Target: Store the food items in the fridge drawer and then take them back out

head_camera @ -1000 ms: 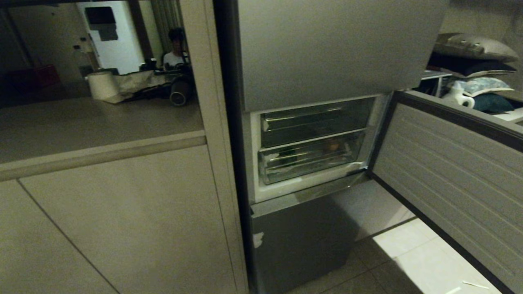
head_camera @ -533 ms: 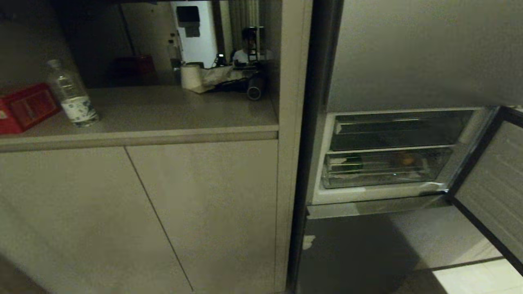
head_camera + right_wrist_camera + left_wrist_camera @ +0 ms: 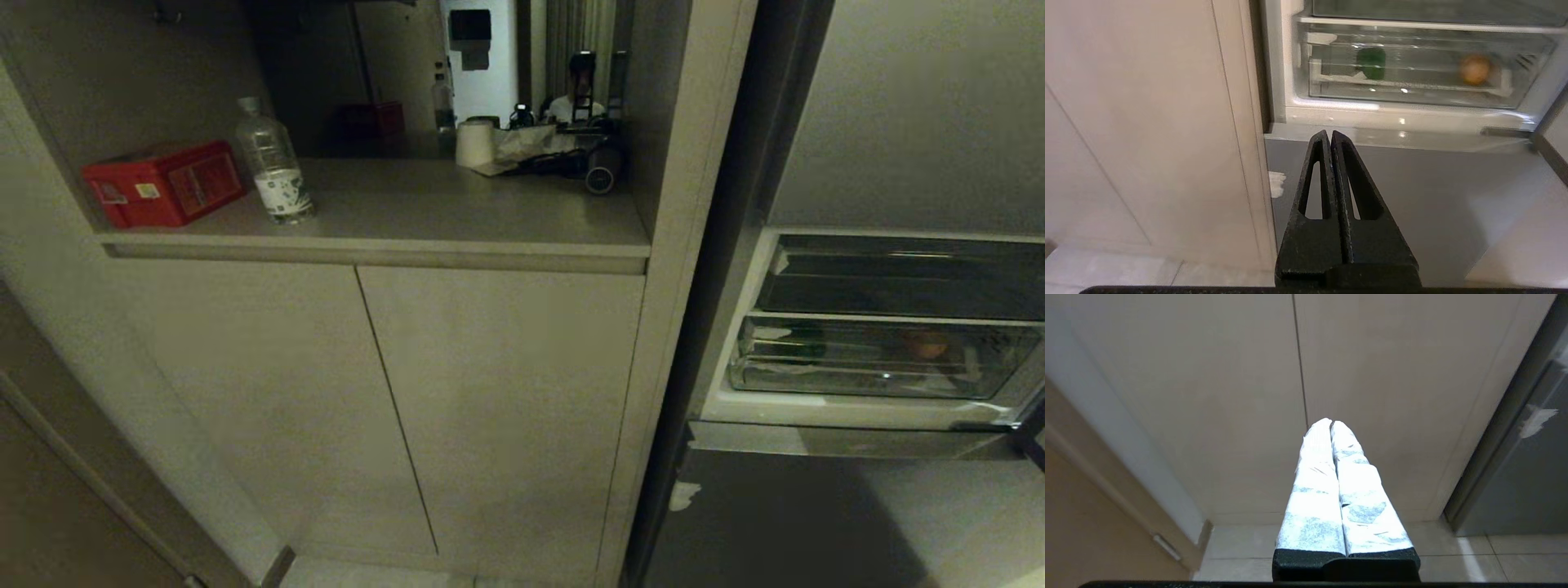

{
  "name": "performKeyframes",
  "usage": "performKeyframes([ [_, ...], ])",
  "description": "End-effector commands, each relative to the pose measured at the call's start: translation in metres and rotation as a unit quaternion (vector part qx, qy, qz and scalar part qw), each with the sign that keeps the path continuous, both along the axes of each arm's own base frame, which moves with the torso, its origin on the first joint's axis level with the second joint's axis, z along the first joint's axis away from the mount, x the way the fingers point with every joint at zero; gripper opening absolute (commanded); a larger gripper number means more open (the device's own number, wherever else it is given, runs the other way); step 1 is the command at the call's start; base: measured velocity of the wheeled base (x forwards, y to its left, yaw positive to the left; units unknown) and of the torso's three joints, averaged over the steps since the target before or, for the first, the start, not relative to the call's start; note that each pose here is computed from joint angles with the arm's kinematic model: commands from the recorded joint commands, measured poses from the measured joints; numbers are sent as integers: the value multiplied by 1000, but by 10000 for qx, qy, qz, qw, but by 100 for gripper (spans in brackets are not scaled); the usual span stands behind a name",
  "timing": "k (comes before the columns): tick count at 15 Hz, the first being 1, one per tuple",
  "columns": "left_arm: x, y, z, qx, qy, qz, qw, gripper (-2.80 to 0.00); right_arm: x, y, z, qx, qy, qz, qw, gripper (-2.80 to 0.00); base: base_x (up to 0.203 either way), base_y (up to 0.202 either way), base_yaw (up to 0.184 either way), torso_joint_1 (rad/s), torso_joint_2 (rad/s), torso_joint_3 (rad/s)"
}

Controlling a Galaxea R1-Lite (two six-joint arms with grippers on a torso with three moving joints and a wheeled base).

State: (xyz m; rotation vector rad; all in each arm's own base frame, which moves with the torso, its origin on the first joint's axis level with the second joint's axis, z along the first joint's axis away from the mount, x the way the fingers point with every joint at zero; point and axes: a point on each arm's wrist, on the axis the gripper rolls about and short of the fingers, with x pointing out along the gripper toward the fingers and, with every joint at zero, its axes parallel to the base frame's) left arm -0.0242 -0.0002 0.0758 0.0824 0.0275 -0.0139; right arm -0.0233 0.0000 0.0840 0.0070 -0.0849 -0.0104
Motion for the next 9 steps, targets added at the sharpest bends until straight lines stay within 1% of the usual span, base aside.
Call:
performKeyframes([
  [1, 0, 0, 0, 1, 13, -5, 10000, -280, 2, 0, -8, 4, 148, -7, 9999, -280, 0, 0, 0, -127, 312, 169],
  [9, 0, 0, 0, 1, 13, -5, 10000, -280, 3, 0, -8, 12, 155, -13, 9999, -280, 0, 0, 0, -150, 346, 191],
])
